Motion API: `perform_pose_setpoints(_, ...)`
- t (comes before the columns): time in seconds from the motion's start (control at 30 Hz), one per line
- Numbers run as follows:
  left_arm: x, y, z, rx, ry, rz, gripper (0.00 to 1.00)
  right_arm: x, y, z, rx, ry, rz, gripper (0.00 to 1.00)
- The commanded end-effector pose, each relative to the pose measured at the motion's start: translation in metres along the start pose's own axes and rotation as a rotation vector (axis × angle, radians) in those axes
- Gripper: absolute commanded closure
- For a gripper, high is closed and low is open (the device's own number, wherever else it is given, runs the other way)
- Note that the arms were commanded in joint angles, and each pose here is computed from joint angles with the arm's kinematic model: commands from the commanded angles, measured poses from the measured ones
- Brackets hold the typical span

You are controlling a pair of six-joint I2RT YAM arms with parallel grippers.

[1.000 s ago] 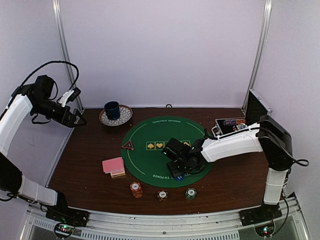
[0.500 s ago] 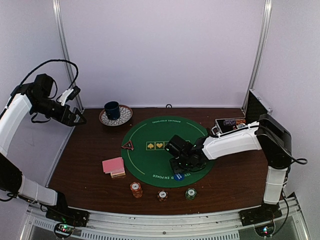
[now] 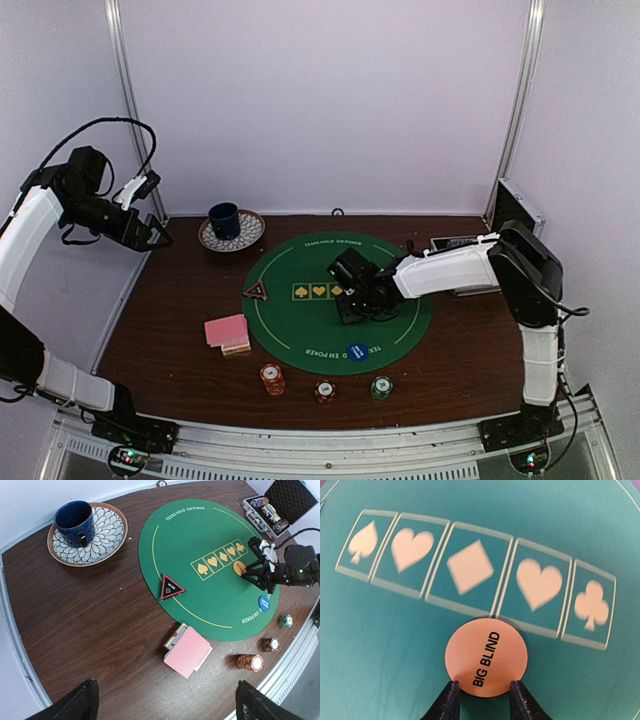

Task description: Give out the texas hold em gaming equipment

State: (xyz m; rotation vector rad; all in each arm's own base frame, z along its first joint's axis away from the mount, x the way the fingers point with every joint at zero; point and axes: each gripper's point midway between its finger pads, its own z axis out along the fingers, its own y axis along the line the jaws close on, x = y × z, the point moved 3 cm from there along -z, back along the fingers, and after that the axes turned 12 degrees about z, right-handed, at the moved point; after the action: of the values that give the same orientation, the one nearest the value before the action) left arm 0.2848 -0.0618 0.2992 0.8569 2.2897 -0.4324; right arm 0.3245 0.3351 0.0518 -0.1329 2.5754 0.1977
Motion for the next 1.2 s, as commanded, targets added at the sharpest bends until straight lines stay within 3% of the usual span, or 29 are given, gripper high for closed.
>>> perform_pose_setpoints(0.0,-0.006,0.001,-0.004,0.008,-0.016,0.003,0.03,-0.023,-0.014,0.029,0.044,-0.004,-0.027,0.64)
perform_pose_setpoints(0.23,0.0,0.002,-0.003,-0.002,0.008,0.004,0.03,-0.074,-0.015,0.059,0.029,-0.026,-0.029,0.65)
perform_pose_setpoints(0.63,0.002,0.004,0.0,-0.001,0.019,0.009,0.02,-0.121,-0.011,0.109,-0.026,0.04,0.003,0.72)
perform_pose_setpoints(0.9,0.004,0.005,0.003,-0.001,0.031,0.012,0.03,-0.151,-0.01,0.111,-0.052,0.012,0.029,0.73)
perform_pose_setpoints(1.0,0.004,0.004,0.002,-0.002,0.029,0.014,0.02,-0.155,-0.012,0.11,-0.049,0.01,0.032,0.7)
perform_pose_setpoints(1.17,0.006,0.003,0.003,0.002,0.031,0.012,0.02,-0.162,-0.003,0.074,-0.052,-0.036,-0.04,0.48)
